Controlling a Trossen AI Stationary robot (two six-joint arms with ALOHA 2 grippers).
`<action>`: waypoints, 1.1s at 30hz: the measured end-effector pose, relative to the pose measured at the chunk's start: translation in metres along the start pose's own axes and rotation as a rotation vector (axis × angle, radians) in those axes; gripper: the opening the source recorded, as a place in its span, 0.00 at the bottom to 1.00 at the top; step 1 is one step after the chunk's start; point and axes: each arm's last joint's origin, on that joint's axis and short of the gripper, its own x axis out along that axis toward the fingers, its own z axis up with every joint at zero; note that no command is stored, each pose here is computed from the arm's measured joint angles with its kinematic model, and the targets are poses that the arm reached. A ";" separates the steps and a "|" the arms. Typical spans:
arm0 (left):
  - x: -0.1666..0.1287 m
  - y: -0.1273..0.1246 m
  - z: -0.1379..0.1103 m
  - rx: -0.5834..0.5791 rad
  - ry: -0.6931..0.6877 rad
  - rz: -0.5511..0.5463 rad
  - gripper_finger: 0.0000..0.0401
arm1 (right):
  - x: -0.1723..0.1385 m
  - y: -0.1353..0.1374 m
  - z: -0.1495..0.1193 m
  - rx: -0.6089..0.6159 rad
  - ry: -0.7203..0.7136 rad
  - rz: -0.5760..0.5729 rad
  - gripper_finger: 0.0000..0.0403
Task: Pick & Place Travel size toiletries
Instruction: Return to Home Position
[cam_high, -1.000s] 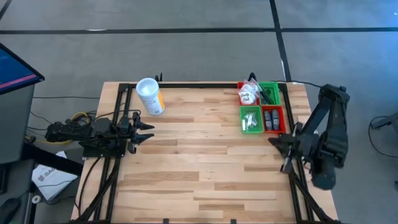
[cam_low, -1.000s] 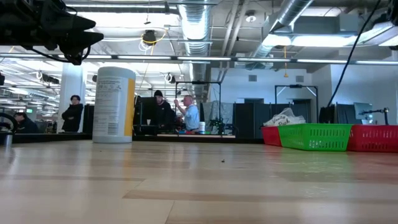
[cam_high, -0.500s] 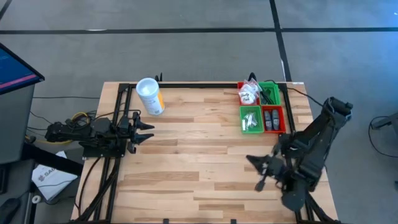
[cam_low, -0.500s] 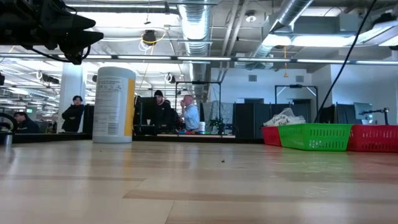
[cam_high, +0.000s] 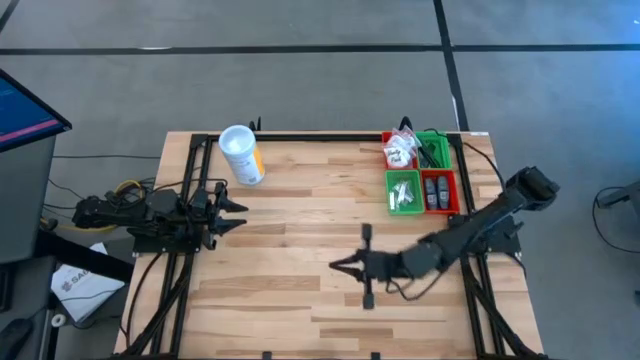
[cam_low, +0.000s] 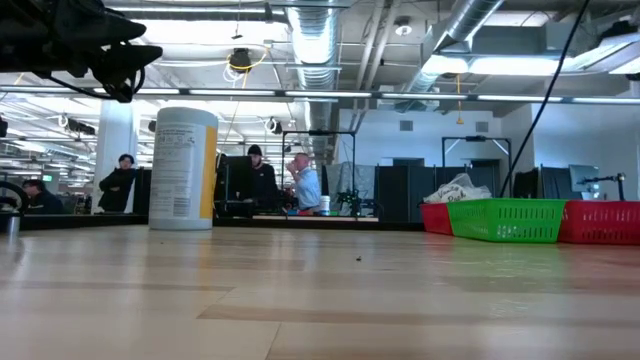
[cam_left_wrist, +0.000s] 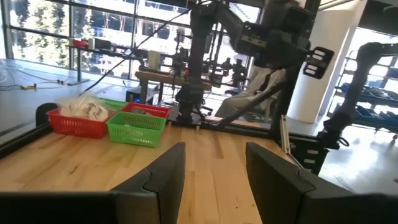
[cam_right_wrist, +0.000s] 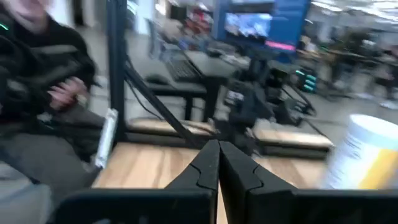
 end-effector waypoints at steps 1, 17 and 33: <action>0.000 0.000 0.000 0.000 0.000 0.000 0.40 | 0.004 -0.009 -0.003 0.010 -0.029 0.029 0.00; 0.000 0.000 0.000 -0.001 0.001 0.001 0.40 | -0.079 -0.145 -0.068 0.124 -0.320 0.020 0.00; 0.000 0.000 0.001 0.026 -0.014 0.008 0.40 | -0.153 -0.169 -0.130 0.166 -0.312 -0.116 0.00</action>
